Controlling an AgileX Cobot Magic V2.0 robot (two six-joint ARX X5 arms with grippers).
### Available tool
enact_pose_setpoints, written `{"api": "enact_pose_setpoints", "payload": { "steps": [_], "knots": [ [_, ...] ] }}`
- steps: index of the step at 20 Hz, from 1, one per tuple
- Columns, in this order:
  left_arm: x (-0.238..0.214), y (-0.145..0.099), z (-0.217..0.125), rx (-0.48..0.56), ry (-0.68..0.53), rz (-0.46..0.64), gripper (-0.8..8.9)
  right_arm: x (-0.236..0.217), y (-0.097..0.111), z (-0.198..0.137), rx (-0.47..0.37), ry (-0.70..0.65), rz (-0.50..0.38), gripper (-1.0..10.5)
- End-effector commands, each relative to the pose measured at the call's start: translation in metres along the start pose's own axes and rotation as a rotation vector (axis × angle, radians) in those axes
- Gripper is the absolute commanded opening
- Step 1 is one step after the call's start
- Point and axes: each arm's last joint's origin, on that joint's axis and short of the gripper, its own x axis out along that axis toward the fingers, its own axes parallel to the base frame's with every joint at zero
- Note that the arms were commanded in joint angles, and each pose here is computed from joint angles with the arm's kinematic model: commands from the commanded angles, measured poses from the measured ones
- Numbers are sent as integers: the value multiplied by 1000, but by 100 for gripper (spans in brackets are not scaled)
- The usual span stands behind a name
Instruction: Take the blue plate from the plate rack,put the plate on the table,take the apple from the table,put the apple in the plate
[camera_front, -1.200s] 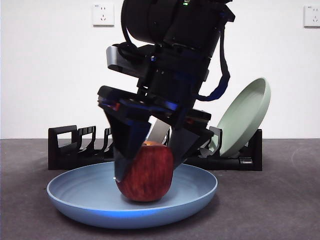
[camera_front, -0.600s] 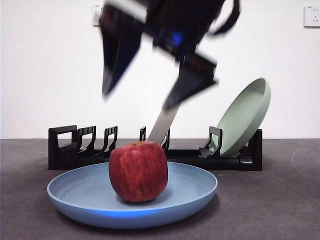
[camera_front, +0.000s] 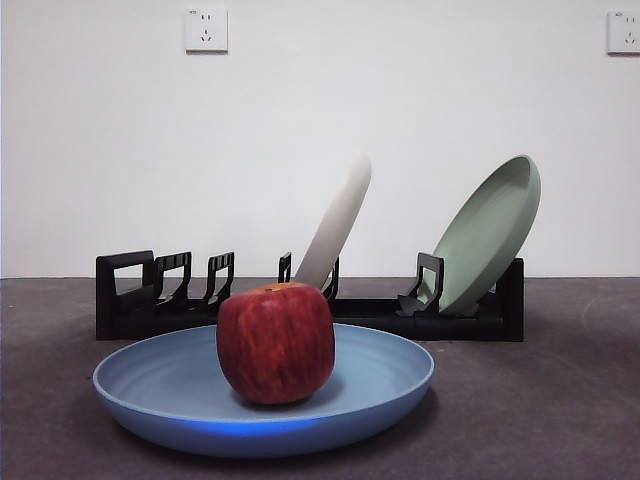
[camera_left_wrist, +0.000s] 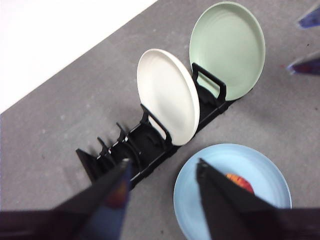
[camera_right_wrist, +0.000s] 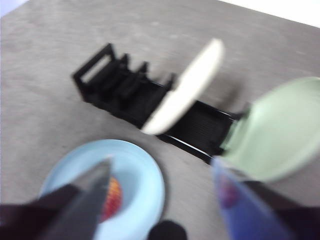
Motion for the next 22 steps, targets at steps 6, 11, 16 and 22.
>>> {"api": "enact_pose_setpoints", "payload": {
  "steps": [6, 11, 16, 22],
  "knots": [
    [25, -10, -13, 21, 5, 11, -9, -3, -12, -27, 14, 59, -20, -10],
    [73, -36, -65, -42, 20, -99, -9, 19, -8, -69, 54, 39, 86, -10],
    [98, -47, -125, -184, -10, -104, -9, 43, -4, -106, 98, -32, 196, -10],
    [85, -37, -138, -197, -108, -110, -2, 49, -4, -113, 102, -24, 160, 0]
  ]
}}
